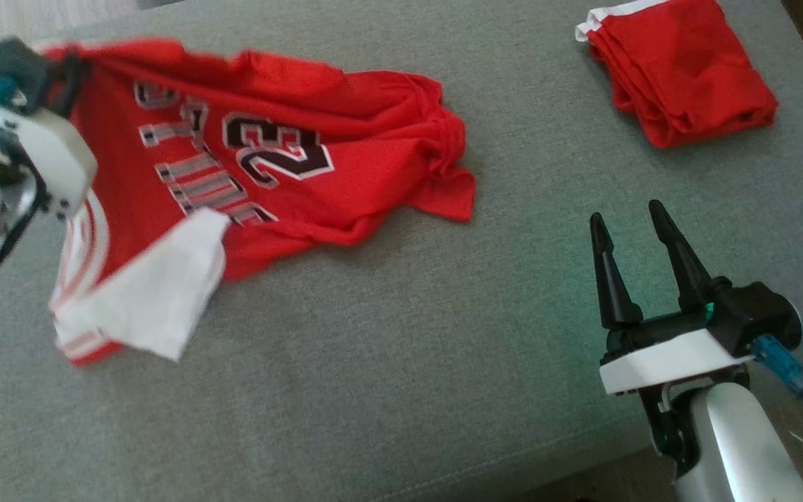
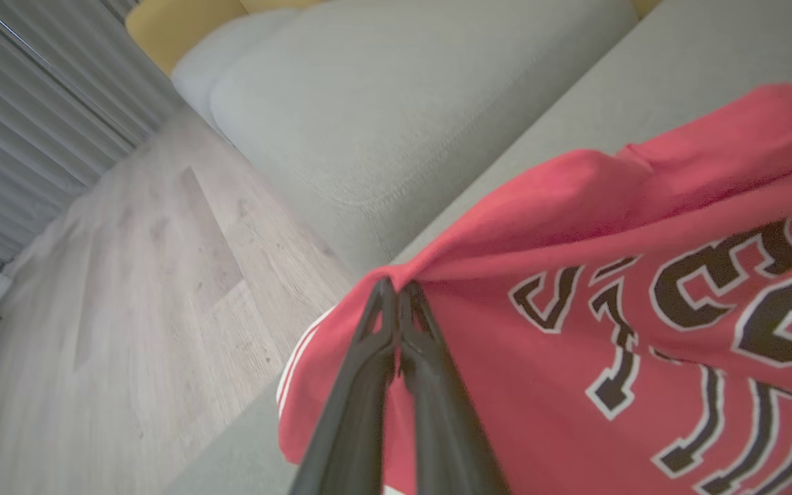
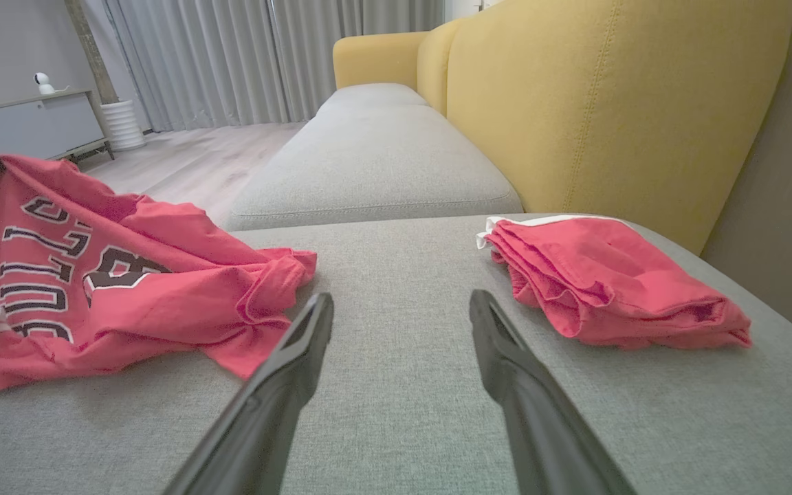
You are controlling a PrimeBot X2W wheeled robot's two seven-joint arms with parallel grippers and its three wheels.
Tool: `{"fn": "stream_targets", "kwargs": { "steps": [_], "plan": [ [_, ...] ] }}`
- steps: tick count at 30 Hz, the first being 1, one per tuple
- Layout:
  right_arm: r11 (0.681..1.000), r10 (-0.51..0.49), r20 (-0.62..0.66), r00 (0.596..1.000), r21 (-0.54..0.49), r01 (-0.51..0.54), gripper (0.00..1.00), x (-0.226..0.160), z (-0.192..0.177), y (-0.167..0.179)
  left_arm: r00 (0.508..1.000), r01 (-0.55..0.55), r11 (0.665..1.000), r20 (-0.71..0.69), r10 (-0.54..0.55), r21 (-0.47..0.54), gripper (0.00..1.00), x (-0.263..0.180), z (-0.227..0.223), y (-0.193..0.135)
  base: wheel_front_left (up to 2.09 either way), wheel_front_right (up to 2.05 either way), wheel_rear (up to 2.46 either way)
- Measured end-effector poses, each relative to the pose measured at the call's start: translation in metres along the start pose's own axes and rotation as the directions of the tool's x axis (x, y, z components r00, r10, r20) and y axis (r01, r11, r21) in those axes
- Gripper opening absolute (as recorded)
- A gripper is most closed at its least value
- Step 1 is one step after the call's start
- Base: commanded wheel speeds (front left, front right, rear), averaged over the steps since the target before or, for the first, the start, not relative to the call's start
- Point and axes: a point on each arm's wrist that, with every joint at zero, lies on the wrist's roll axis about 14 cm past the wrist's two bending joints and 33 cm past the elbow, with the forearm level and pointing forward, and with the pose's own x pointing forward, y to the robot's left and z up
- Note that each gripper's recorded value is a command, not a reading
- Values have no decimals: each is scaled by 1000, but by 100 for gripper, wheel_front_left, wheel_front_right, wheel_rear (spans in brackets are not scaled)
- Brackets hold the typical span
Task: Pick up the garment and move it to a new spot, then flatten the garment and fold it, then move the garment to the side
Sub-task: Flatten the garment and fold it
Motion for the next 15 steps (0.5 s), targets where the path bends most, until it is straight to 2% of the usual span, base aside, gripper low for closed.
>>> {"fn": "stream_targets", "kwargs": {
  "steps": [4,7,8,9,15],
  "plan": [
    [1000,-11,-7,1000,1,11,100,-2,-3,-4,993,-55,998,108,52,25,0,8,28,12,0,0,0],
    [1000,-18,-9,1000,8,18,100,-3,-4,-6,990,-72,997,115,77,-41,0,13,33,9,0,0,0],
    [1000,-19,-9,1000,9,19,100,-4,-4,-6,992,-64,996,105,69,-54,46,14,31,4,0,0,0],
    [1000,-19,-9,1000,9,20,100,-4,-4,-6,993,-57,996,97,63,-63,98,15,28,0,0,0,0],
    [1000,-18,-5,1000,13,18,100,-3,-3,-6,994,-55,988,83,68,-145,100,8,10,-12,0,0,0]
  ]
}}
